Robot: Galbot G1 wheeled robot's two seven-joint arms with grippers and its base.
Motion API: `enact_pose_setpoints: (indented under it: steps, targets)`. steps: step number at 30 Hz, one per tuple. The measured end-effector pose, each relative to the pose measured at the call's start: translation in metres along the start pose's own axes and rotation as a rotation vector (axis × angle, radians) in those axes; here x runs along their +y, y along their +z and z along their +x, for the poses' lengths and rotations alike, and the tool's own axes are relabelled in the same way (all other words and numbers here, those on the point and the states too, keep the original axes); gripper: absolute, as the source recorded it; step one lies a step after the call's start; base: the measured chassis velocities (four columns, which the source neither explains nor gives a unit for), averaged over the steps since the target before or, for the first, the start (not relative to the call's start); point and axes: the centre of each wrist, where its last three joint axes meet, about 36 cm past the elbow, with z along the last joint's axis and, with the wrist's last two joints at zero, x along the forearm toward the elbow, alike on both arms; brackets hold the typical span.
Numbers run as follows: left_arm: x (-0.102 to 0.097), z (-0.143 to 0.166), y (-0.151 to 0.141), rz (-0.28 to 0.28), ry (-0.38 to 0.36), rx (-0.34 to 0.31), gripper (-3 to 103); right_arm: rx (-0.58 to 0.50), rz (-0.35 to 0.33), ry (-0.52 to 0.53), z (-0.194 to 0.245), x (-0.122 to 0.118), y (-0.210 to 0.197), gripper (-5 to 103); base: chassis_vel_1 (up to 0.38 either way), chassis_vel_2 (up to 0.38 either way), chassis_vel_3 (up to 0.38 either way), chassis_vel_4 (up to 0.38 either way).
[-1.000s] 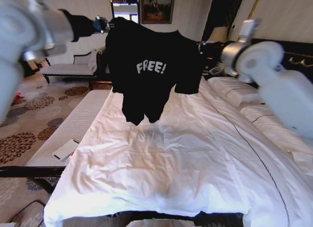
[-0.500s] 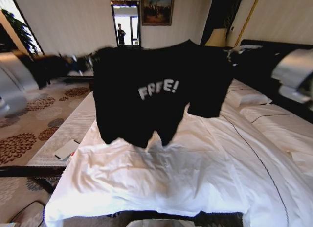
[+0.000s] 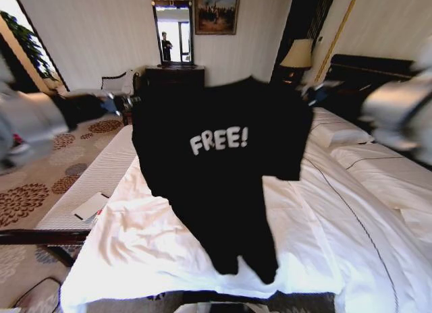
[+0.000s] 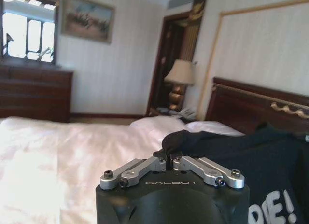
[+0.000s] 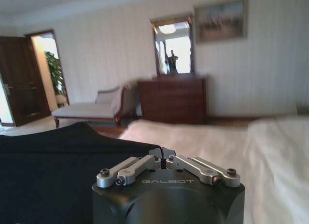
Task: Fold the clothes on the bed.
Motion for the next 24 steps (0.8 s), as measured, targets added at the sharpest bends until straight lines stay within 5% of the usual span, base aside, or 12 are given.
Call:
enact_pose_setpoints:
  steps: [11, 16, 24]
  targets:
    - [0.031, -0.176, 0.137, 0.115, -0.067, 0.238, 2, 0.160, -0.073, 0.113, -0.131, -0.066, 0.129, 0, 0.000, 0.000, 0.000, 0.000]
    - [0.039, -0.215, 0.175, 0.134, -0.100, 0.297, 2, 0.198, -0.077, 0.135, -0.164, -0.082, 0.169, 0, 0.000, 0.000, 0.000, 0.000]
    - [0.052, -0.273, 0.193, 0.141, -0.118, 0.327, 2, 0.179, -0.063, 0.183, -0.207, -0.103, 0.202, 0, 0.000, 0.000, 0.000, 0.000]
